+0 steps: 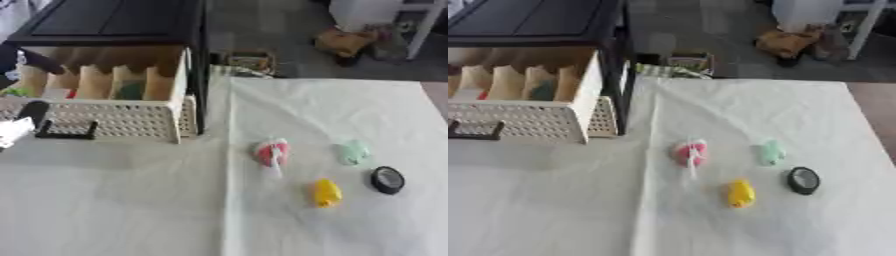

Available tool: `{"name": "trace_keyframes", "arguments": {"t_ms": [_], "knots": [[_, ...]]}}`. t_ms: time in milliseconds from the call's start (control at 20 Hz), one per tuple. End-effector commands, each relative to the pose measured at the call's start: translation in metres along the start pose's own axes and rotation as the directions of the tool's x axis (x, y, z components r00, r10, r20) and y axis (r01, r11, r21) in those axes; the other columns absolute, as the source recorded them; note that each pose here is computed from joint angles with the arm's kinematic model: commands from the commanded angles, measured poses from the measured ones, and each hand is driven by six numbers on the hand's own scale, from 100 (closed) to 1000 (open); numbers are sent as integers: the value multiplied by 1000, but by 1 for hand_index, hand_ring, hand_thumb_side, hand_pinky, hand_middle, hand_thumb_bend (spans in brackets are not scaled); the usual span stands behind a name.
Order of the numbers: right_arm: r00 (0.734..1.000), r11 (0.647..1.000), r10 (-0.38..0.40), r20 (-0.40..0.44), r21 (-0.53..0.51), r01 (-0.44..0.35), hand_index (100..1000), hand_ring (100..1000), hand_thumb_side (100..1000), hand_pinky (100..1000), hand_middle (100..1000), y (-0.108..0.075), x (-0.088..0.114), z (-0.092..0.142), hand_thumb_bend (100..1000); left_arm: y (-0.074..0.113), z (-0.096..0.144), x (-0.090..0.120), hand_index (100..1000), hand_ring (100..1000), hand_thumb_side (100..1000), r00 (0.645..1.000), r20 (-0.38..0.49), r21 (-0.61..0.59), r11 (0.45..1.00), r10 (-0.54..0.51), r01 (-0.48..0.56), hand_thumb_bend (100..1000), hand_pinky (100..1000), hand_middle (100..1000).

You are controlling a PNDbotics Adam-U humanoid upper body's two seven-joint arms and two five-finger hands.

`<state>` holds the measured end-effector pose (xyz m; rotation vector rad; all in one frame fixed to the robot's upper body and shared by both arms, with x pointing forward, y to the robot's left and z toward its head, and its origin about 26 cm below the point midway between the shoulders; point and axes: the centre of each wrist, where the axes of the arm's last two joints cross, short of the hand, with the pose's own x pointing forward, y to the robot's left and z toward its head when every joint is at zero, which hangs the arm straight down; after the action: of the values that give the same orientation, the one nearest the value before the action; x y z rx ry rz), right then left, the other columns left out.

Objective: Pick up objects from table and place into drawer.

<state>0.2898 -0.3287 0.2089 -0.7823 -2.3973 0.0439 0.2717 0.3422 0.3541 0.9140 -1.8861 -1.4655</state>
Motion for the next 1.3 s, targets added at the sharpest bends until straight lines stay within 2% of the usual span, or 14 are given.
{"name": "trace_keyframes", "arguments": {"t_ms": [50, 150, 250, 300, 350, 550, 650, 700, 850, 950, 1150, 1300], "knots": [[998, 999, 33, 51, -4, -33, 737, 609, 771, 717, 407, -8, 7, -10, 445, 12, 2, 3, 816, 100, 350, 997, 63, 137, 989, 49, -57, 100, 100, 100], [998, 999, 41, 57, -3, -41, 738, 611, 788, 718, 407, -8, 8, -11, 442, 11, 2, 2, 802, 100, 266, 988, 107, 237, 962, 111, -133, 100, 100, 100], [996, 998, 56, 64, 0, -57, 740, 612, 817, 719, 406, -9, 8, -13, 438, 9, 2, 1, 810, 100, 245, 968, 172, 369, 899, 181, -234, 100, 100, 100], [996, 998, 65, 69, 1, -65, 740, 615, 871, 720, 407, -10, 9, -14, 432, 7, 1, 1, 814, 100, 273, 956, 207, 427, 860, 209, -280, 100, 100, 100], [994, 997, 75, 77, 2, -75, 741, 616, 845, 722, 408, -11, 10, -16, 434, 2, 1, 0, 816, 100, 266, 940, 242, 477, 814, 240, -331, 100, 100, 100], [987, 994, 111, 112, 2, -112, 744, 623, 910, 728, 411, -14, 14, -25, 427, -22, -1, -2, 821, 100, 404, 869, 369, 583, 646, 330, -493, 100, 100, 100], [983, 991, 130, 126, 1, -132, 745, 626, 936, 730, 411, -16, 16, -29, 424, -35, -3, -2, 827, 100, 458, 829, 430, 596, 577, 359, -559, 100, 100, 100], [982, 990, 140, 130, 0, -141, 745, 626, 940, 731, 411, -17, 17, -30, 424, -41, -4, -2, 827, 100, 464, 809, 457, 593, 552, 370, -586, 100, 100, 100], [973, 984, 176, 147, 1, -178, 753, 633, 1000, 733, 411, -19, 21, -37, 419, -59, -8, 1, 840, 100, 556, 745, 535, 571, 480, 397, -666, 100, 100, 100], [967, 978, 203, 153, 7, -206, 758, 637, 1000, 736, 408, -21, 23, -41, 411, -74, -11, 3, 845, 100, 579, 706, 573, 540, 455, 417, -708, 100, 100, 100], [943, 957, 279, 181, 33, -289, 766, 643, 1000, 741, 404, -25, 30, -51, 422, -110, -18, 15, 863, 100, 652, 605, 642, 452, 404, 472, -795, 100, 100, 100], [922, 937, 327, 206, 58, -345, 771, 644, 1000, 743, 396, -27, 35, -57, 439, -130, -23, 24, 870, 100, 672, 550, 669, 407, 372, 500, -834, 100, 100, 109]]}}
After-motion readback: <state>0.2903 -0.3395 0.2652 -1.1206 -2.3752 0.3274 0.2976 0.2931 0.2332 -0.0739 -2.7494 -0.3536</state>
